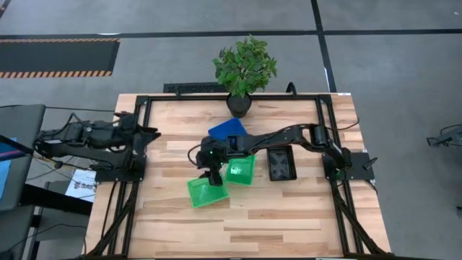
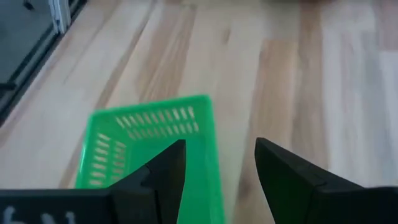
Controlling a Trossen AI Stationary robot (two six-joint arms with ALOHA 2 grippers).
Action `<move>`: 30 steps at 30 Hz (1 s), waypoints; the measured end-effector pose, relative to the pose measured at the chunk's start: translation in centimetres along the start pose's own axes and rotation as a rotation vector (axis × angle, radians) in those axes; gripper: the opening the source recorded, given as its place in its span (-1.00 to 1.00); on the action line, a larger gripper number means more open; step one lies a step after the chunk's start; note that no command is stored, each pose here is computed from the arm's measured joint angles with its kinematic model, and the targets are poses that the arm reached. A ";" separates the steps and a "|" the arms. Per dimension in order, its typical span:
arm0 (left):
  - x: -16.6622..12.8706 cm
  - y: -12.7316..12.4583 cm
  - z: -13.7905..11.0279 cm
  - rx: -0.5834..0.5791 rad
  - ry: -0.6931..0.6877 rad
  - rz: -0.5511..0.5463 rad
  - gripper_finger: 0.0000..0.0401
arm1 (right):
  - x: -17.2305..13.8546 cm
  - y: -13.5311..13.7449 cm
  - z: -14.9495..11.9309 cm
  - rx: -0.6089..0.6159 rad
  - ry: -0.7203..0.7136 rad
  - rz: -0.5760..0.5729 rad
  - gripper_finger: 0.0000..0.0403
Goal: Stack baskets by color
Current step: Stack the bottom green bin on the top green bins
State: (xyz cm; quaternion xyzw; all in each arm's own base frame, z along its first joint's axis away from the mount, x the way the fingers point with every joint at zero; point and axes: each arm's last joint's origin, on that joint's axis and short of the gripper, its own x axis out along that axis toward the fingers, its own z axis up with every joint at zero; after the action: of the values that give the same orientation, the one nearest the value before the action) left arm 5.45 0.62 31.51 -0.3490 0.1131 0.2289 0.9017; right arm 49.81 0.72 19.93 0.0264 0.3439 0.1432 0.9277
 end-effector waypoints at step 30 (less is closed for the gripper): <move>-0.6 1.2 -0.6 0.079 0.041 0.071 0.01 | 1.7 0.1 -2.9 -0.009 0.128 -0.045 0.00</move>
State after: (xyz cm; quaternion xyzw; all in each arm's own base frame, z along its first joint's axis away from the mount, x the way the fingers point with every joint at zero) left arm 4.31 0.80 30.59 -0.3136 0.1528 0.2491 0.9035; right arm 49.14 1.16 16.70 0.0054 0.4024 0.1250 0.9069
